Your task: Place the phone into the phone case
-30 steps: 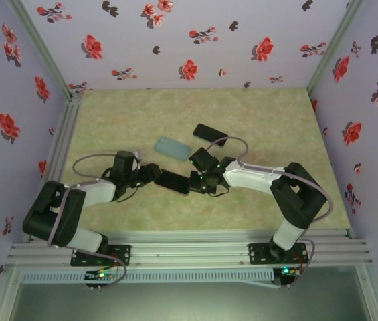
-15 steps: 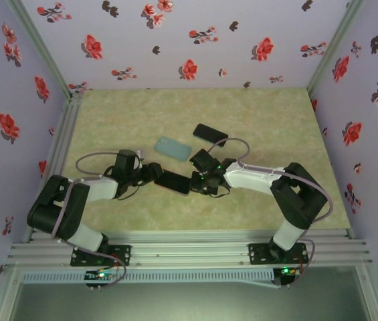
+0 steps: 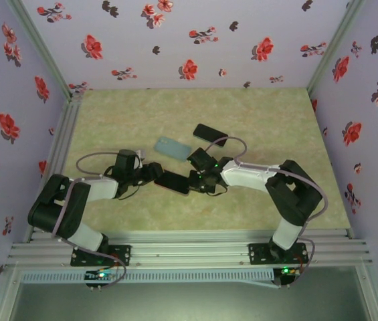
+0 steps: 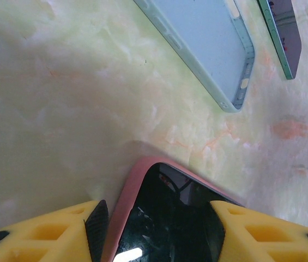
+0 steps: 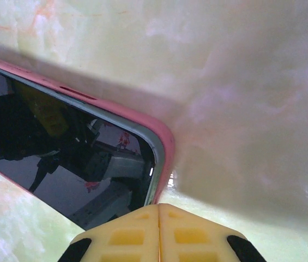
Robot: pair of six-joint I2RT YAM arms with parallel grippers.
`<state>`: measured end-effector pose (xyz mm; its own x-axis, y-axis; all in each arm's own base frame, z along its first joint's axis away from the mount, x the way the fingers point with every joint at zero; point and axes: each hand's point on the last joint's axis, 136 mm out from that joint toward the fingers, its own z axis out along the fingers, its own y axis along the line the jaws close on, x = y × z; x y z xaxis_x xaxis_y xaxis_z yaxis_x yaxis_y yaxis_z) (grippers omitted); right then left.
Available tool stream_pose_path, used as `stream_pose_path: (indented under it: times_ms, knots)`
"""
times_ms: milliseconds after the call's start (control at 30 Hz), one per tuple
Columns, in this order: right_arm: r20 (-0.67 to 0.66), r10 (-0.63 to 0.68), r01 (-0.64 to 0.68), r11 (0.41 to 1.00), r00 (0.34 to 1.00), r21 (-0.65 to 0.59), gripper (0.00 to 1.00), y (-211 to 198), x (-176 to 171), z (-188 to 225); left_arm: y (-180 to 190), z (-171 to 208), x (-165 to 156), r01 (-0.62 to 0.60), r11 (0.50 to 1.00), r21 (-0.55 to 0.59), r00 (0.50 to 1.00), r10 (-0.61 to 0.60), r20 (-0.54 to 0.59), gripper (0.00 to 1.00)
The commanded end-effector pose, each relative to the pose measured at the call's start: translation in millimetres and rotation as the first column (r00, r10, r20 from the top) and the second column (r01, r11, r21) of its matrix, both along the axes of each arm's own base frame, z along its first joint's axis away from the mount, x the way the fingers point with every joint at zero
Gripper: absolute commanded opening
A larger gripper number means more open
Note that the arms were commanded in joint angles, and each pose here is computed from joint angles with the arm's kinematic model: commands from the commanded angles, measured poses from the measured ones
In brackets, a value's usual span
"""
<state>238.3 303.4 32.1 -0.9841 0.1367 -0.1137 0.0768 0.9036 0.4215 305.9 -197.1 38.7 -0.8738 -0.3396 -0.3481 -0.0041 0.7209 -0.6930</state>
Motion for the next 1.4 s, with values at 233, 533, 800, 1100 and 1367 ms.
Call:
stream_pose_path:
  times_ms: [233, 533, 800, 1100, 1367]
  knots:
    - [0.01, -0.003, 0.003, 1.0, 1.0, 0.0, 0.08, 10, 14, -5, -7, 3, 6, 0.031, 0.999, -0.009, 0.999, -0.031, 0.03, 0.54]
    - [0.015, 0.005, -0.005, 1.0, 1.0, 0.005, 0.07, 14, 17, -2, -7, 1, 4, 0.03, 0.999, -0.013, 0.999, -0.03, 0.023, 0.54]
    - [0.018, 0.009, -0.009, 1.0, 1.0, 0.009, 0.06, 19, 21, -2, -7, -1, 2, 0.032, 0.999, -0.02, 0.999, -0.032, 0.016, 0.54]
    - [0.019, 0.016, -0.016, 1.0, 1.0, 0.022, 0.06, 27, 26, -2, -6, -3, -2, 0.03, 0.999, -0.023, 1.0, -0.029, 0.01, 0.54]
    - [0.019, 0.025, -0.025, 0.999, 1.0, 0.037, 0.05, 36, 26, -4, -6, -4, -3, 0.028, 0.999, -0.029, 1.0, -0.028, 0.01, 0.54]
